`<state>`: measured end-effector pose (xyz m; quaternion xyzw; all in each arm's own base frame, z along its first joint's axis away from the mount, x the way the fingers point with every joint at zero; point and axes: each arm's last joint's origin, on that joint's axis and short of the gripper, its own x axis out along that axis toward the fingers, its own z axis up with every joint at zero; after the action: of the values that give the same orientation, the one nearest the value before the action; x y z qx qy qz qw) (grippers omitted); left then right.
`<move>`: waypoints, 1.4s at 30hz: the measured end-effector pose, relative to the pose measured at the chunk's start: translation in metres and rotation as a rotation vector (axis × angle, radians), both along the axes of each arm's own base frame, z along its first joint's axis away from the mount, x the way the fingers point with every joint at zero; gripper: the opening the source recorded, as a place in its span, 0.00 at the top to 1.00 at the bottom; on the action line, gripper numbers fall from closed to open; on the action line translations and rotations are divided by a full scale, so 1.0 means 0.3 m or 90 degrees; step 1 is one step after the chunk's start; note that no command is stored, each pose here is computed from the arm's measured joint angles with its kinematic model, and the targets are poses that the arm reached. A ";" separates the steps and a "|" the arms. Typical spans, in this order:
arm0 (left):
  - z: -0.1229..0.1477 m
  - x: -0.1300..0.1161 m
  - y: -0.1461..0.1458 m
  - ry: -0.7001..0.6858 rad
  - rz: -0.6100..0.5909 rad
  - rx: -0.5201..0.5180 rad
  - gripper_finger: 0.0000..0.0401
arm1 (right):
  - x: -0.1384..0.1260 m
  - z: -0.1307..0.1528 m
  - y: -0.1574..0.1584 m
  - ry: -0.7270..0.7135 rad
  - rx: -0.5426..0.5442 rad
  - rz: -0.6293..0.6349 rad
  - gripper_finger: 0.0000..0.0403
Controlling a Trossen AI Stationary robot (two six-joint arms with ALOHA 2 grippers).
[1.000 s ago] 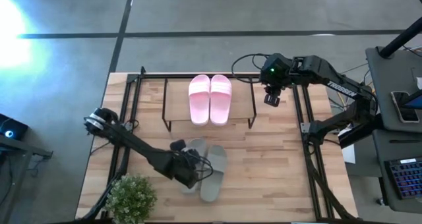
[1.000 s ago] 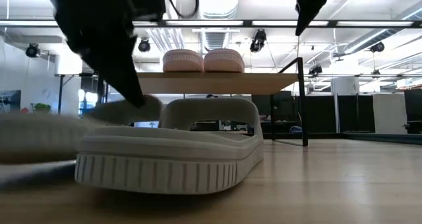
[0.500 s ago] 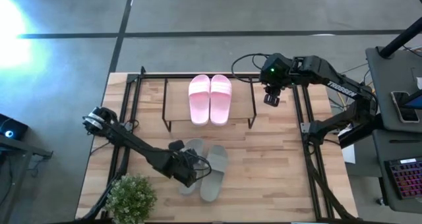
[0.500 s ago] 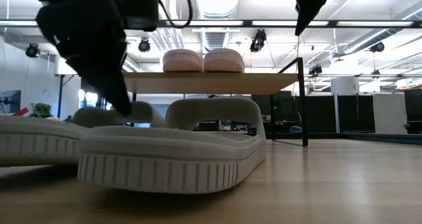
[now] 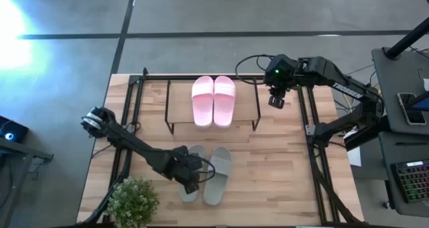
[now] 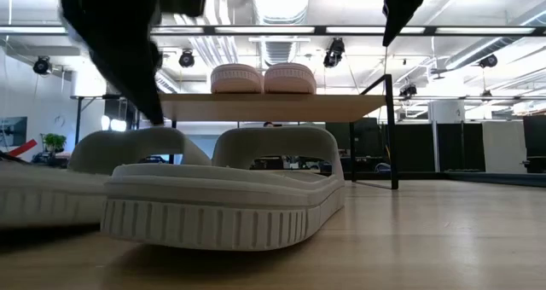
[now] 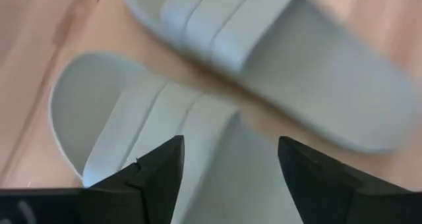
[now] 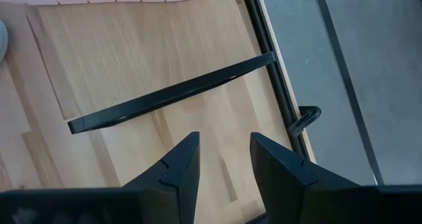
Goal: Pick and place slides into the shelf
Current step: Prepare the gray slides, then move the left gray slide under the shelf
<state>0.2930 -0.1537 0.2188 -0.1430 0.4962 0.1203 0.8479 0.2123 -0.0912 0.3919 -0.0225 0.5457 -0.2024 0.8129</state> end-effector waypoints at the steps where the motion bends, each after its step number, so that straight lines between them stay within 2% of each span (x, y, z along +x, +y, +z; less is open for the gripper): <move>1: 0.025 -0.003 0.001 -0.014 -0.001 -0.008 0.42 | 0.000 0.000 0.000 0.000 0.000 0.000 0.69; 8: 0.114 -0.066 0.026 -0.039 0.010 -0.024 0.42 | 0.001 0.000 0.001 -0.002 0.006 0.005 0.69; 11: 0.126 -0.136 0.026 0.018 0.032 -0.028 0.43 | 0.000 0.000 0.007 -0.013 0.037 0.021 0.69; 14: 0.120 -0.196 0.000 0.059 0.043 -0.042 0.47 | -0.006 0.006 0.017 -0.032 0.067 0.030 0.69; 18: 0.117 -0.237 -0.068 0.058 0.031 -0.073 0.57 | -0.038 0.019 0.036 -0.040 0.090 0.012 0.70; 21: 0.094 -0.230 -0.114 0.045 0.030 -0.098 0.65 | -0.071 0.019 0.064 -0.050 0.153 0.016 0.73; 24: 0.071 -0.201 -0.147 0.022 0.023 -0.121 0.74 | -0.091 -0.001 0.106 -0.070 0.223 0.028 0.80; 28: 0.041 -0.164 -0.188 0.021 0.005 -0.173 0.87 | -0.111 -0.073 0.175 -0.060 0.256 0.051 0.94; 31: 0.044 -0.145 -0.228 0.024 -0.018 -0.213 0.97 | -0.120 -0.137 0.222 -0.060 0.278 0.052 0.97; 36: 0.045 -0.139 -0.291 0.026 -0.044 -0.215 0.99 | -0.128 -0.223 0.284 -0.095 0.315 0.032 0.98; 42: -0.008 -0.134 -0.385 0.007 -0.093 -0.224 0.99 | -0.142 -0.269 0.338 -0.155 0.370 -0.016 0.98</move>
<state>0.2529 -0.2692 0.2164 -0.2520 0.5231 -0.0294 0.8136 0.1696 0.0103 0.3111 0.2417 0.4793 -0.0490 0.8423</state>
